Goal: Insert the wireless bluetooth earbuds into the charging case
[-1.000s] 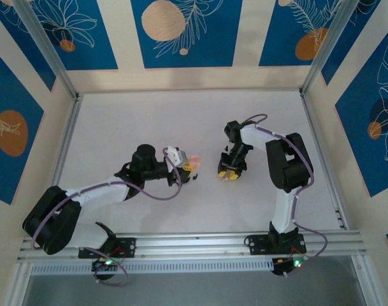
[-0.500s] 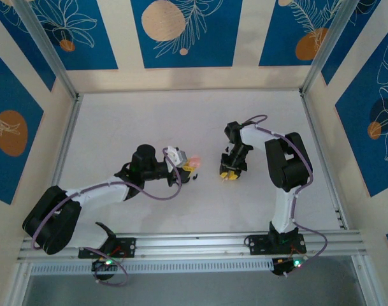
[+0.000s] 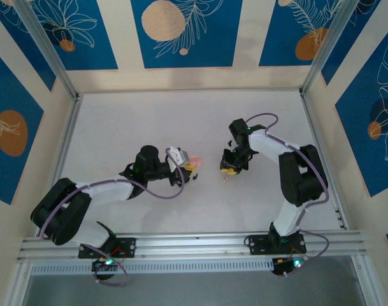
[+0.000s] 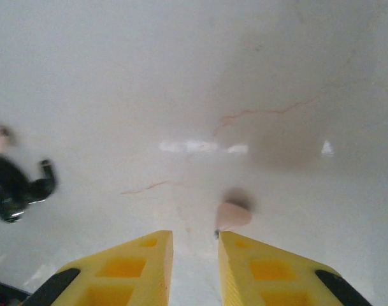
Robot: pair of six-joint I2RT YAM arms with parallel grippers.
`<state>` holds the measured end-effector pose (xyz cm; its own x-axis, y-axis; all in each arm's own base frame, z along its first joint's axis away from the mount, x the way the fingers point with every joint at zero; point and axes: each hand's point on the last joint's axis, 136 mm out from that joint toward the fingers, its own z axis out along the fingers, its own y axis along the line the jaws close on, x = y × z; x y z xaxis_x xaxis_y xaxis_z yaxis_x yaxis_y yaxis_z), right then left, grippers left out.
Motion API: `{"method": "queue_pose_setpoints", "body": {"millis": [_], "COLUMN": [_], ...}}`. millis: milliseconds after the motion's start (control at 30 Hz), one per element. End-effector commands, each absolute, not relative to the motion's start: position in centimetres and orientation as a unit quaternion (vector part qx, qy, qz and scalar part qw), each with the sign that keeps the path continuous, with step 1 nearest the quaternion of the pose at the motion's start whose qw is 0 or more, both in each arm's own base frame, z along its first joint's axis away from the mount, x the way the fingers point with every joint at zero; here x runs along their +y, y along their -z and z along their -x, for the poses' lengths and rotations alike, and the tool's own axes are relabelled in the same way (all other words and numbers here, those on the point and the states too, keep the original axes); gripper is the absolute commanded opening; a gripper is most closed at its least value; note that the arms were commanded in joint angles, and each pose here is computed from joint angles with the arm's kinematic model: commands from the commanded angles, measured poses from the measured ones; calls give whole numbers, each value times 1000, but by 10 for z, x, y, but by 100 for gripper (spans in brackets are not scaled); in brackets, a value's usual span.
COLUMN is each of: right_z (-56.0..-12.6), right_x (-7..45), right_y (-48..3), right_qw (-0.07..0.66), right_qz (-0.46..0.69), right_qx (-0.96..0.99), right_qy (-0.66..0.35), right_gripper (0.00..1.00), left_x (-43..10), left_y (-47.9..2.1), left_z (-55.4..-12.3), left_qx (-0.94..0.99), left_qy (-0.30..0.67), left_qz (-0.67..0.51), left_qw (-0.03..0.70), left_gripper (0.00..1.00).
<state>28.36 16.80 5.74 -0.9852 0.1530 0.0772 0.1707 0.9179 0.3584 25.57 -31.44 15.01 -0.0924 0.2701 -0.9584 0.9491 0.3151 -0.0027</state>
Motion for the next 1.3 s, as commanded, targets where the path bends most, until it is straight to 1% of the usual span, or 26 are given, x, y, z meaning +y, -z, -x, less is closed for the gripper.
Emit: {"method": "queue_pose_setpoints", "body": {"millis": [0, 100, 233, 400, 700, 1000, 1267], "right_z": [-292, -289, -276, -266, -261, -262, -261], "right_x": [178, 172, 158, 154, 168, 162, 163], "right_y": [-80, -84, -75, -61, -39, -27, -17], "right_qw": [-22, -20, 20, 67, 115, 131, 140], "right_qz": [103, 101, 76, 56, 24, 12, 10], "right_qx": [-967, -970, -984, -988, -987, -989, -987], "right_qy": [230, 219, 163, 126, 105, 73, 74], "right_gripper": [25, 28, 35, 40, 41, 41, 40], "left_x": [-319, -321, -322, -319, -317, -316, -315], "left_y": [-155, -153, -150, -149, -151, -152, -149], "left_z": [-263, -268, -268, -268, -268, -268, -268], "left_qx": [635, 635, 635, 639, 641, 643, 646], "left_qy": [350, 351, 357, 354, 348, 347, 346], "left_qz": [-457, -450, -442, -438, -437, -435, -435], "left_qw": [514, 521, 524, 524, 526, 526, 523], "left_gripper": [12, 12, 12, 12, 12, 12, 12]}}
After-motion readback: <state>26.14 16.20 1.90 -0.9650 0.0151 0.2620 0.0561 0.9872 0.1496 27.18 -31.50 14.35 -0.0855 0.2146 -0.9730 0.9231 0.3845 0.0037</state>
